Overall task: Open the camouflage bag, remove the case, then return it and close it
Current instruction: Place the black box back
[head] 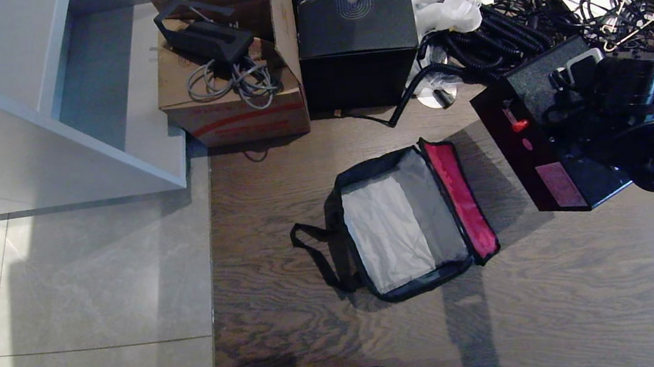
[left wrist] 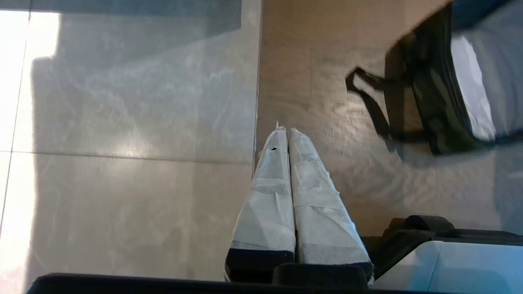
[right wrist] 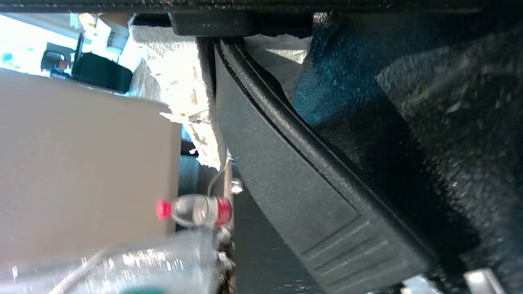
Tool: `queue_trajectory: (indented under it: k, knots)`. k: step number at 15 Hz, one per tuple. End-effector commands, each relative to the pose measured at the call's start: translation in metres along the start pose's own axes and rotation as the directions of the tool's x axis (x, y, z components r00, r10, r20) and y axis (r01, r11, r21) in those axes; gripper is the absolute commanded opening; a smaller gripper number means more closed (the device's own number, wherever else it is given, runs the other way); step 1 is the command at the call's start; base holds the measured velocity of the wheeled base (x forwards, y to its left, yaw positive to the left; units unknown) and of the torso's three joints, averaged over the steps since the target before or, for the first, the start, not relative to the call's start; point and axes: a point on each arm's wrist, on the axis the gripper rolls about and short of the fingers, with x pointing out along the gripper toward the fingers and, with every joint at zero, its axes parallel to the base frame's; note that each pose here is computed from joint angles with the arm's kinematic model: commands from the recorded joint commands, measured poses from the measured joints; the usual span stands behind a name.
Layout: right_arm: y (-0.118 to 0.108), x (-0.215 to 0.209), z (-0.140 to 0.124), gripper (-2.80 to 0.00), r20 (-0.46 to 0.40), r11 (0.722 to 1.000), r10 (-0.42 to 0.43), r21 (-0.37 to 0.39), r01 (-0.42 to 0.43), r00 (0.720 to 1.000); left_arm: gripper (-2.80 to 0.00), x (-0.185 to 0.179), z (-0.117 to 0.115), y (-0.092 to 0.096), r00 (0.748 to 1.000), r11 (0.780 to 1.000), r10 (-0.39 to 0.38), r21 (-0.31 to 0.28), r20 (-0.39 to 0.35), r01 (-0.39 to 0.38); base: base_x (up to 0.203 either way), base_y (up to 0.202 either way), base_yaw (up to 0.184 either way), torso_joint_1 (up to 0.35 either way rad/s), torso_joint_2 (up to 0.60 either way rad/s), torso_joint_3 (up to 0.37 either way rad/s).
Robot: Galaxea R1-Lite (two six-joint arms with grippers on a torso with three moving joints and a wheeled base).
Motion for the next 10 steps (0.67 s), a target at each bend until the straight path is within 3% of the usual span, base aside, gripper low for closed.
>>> queue_trajectory:
  k: [1,4,10]
  knots:
    - [-0.002,-0.001,0.002,-2.8,0.001,1.0,-0.008,0.001,0.008,1.0,-2.8,0.0,0.0,0.0,1.0,1.0,0.0,-0.001,0.0,0.0,-0.195,0.0,0.002,0.002,0.0,0.002]
    - [-0.002,-0.002,0.002,-2.8,0.004,1.0,-0.007,0.004,0.007,1.0,-2.8,0.0,0.0,0.0,1.0,1.0,0.0,0.0,0.0,0.0,-0.133,0.0,-0.001,0.003,0.0,0.001]
    - [0.002,-0.016,0.011,-2.8,0.032,1.0,0.023,0.017,-0.024,0.999,-2.8,0.0,0.0,0.0,1.0,1.0,0.0,-0.001,0.0,0.0,0.0,0.0,0.0,0.0,0.0,0.0]
